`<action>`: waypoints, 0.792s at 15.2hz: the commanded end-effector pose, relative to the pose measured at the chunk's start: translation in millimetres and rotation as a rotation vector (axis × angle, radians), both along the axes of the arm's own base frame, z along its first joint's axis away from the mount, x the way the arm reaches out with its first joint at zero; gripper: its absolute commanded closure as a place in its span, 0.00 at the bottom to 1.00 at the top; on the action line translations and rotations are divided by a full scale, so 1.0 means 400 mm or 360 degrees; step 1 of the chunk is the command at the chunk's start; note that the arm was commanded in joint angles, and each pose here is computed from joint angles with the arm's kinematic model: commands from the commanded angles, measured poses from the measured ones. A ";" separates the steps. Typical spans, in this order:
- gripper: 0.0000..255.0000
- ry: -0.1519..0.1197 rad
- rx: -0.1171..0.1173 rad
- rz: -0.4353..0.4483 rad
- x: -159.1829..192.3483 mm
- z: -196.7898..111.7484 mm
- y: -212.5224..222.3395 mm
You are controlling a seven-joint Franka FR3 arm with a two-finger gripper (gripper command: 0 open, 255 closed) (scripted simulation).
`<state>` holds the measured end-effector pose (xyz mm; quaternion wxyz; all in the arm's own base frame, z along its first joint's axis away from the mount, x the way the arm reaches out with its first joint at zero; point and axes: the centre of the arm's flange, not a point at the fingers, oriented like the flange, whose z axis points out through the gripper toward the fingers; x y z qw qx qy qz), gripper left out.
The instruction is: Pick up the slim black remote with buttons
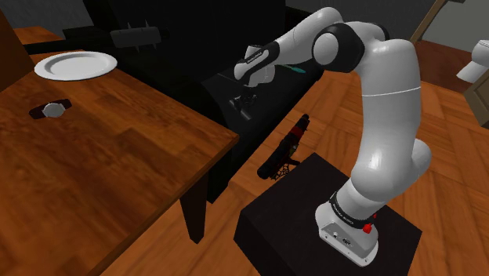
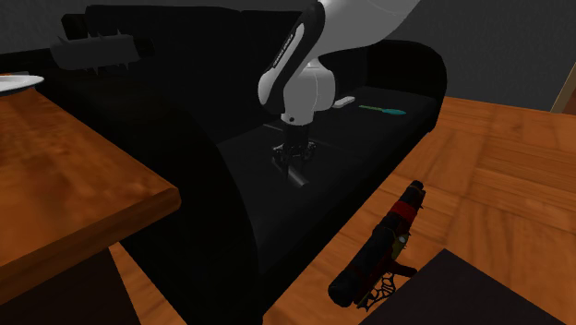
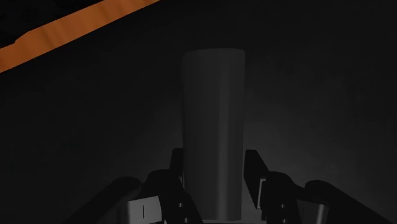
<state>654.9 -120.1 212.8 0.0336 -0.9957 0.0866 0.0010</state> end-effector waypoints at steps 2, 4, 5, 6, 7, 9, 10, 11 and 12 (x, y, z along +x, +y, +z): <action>1.00 0.0004 0.0002 0.0002 0.000 -0.004 0.004; 1.00 0.0004 0.0002 0.0002 -0.001 -0.004 0.003; 1.00 0.0004 0.0002 0.0002 -0.001 -0.004 0.004; 1.00 0.0004 0.0002 0.0002 0.001 -0.004 0.004; 1.00 0.0004 0.0002 0.0002 0.001 0.009 0.004; 1.00 0.0004 0.0002 0.0002 0.000 0.035 0.004; 1.00 0.0004 0.0002 0.0002 0.000 0.048 0.004; 1.00 0.0004 0.0002 0.0002 0.001 0.062 0.004; 1.00 0.0004 0.0002 0.0002 0.001 0.075 0.004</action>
